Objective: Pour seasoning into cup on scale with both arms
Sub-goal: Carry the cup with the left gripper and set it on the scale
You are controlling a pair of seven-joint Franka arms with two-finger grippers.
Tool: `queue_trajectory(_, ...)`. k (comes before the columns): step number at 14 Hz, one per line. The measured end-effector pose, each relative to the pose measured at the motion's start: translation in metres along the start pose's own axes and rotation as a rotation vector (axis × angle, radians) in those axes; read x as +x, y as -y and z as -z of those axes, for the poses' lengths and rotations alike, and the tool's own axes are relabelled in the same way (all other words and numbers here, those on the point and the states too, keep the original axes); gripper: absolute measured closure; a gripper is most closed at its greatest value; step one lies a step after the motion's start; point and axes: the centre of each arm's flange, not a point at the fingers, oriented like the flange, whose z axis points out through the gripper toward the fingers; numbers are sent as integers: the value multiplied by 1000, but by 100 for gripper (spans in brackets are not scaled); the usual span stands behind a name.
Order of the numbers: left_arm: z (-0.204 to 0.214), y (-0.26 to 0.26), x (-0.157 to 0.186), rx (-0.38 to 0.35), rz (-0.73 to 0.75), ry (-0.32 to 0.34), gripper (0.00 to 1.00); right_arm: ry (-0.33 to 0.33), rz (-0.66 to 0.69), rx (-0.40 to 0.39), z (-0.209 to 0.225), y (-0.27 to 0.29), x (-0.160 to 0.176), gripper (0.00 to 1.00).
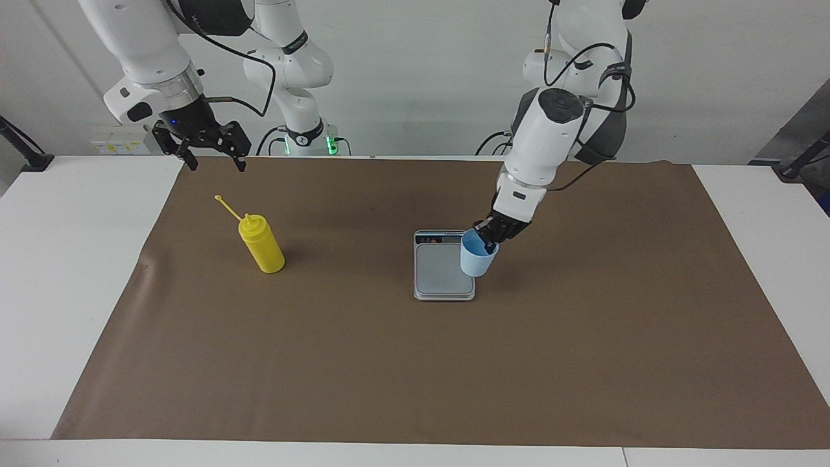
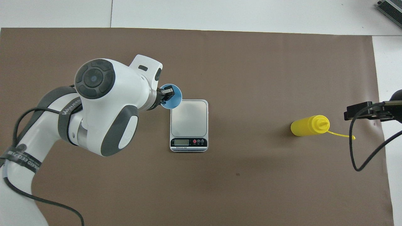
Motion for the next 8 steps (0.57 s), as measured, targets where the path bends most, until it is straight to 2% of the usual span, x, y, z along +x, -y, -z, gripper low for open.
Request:
queue_trajectory(4, -40, -23, -22, 7, -30, 19, 96, 0, 0, 0, 0, 0, 0, 0)
queue_trajectory(8, -45, -21, -22, 14, -29, 24, 96, 0, 0, 0, 0, 0, 0, 0)
